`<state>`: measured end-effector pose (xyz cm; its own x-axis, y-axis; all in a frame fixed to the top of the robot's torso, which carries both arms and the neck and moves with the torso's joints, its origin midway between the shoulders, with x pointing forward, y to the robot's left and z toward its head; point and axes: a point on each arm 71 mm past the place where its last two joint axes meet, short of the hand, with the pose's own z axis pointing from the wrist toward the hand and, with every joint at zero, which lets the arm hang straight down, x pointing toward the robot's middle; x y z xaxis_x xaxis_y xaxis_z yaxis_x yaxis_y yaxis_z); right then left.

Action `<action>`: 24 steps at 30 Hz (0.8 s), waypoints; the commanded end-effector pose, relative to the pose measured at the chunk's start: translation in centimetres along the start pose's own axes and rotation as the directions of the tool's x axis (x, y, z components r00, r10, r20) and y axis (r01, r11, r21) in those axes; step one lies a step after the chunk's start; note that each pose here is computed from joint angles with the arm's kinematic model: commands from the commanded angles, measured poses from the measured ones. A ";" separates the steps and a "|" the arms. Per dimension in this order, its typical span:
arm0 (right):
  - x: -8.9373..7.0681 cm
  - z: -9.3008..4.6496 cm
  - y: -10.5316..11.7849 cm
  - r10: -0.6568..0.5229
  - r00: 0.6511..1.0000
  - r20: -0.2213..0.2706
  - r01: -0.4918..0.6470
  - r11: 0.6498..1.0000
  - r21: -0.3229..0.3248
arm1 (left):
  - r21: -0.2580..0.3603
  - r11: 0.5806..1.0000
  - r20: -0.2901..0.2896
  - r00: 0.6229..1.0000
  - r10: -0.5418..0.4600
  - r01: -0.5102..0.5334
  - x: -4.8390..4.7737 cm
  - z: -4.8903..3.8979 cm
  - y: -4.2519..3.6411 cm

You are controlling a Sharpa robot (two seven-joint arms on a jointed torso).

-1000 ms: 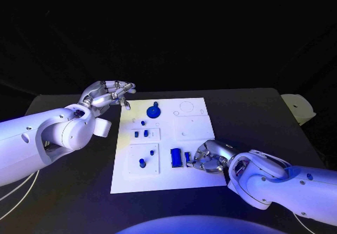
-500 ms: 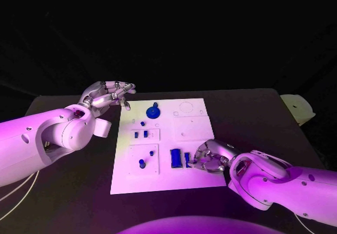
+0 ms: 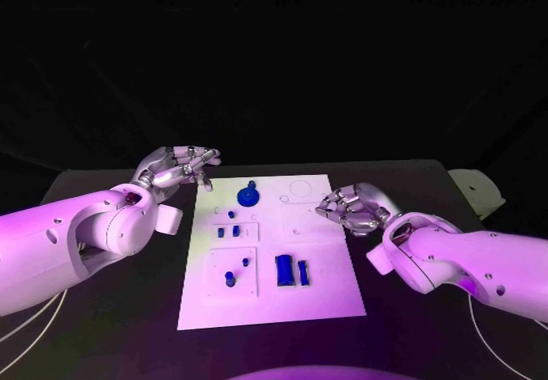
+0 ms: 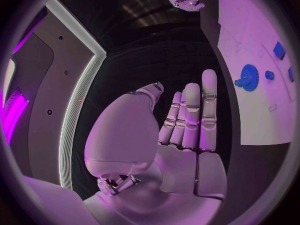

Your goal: Assemble the parts on the task board

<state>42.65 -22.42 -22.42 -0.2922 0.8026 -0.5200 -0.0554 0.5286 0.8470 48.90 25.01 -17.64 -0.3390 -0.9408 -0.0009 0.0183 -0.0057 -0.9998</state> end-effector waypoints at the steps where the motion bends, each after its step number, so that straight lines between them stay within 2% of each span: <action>1: -1.2 1.6 -0.4 0.250 0.967 0.052 -0.250 0.968 -0.014 | 0.060 0.996 0.006 0.998 -0.063 0.063 -0.23 0.49 -0.09; 3: -2.0 3.0 -0.7 0.286 0.956 0.071 -0.285 0.958 -0.022 | 0.070 0.995 0.026 0.997 -0.075 0.073 -0.68 0.82 0.24; 8: -3.2 5.9 -1.2 0.323 0.943 0.080 -0.320 0.946 -0.046 | 0.085 0.990 0.062 0.991 -0.118 0.112 -1.55 1.70 1.23; 13: -4.1 8.3 -1.9 0.342 0.935 0.093 -0.337 0.939 -0.064 | 0.100 0.988 0.118 0.985 -0.128 0.117 -2.13 2.84 2.13; 16: -4.4 9.2 -2.2 0.354 0.930 0.100 -0.348 0.935 -0.072 | 0.114 0.988 0.157 0.980 -0.123 0.105 -2.13 3.33 2.55; 21: -4.5 9.9 -2.2 0.363 0.926 0.100 -0.356 0.931 -0.080 | 0.118 0.988 0.185 0.976 -0.118 0.097 -1.75 3.85 3.19; 22: -4.7 9.8 -2.5 0.307 0.940 0.152 -0.304 0.952 -0.040 | 0.072 0.993 0.145 0.984 -0.099 0.090 -1.52 3.82 3.37; 24: -4.7 9.7 -2.5 0.310 0.938 0.153 -0.307 0.951 -0.041 | 0.071 0.993 0.147 0.984 -0.099 0.089 -1.45 3.80 3.40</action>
<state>53.52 -24.72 -23.17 -0.1497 0.9589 -0.2410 -0.0021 0.2435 0.9699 53.07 25.11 -21.01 -0.1958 -0.9753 0.1019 0.0550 -0.1147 -0.9919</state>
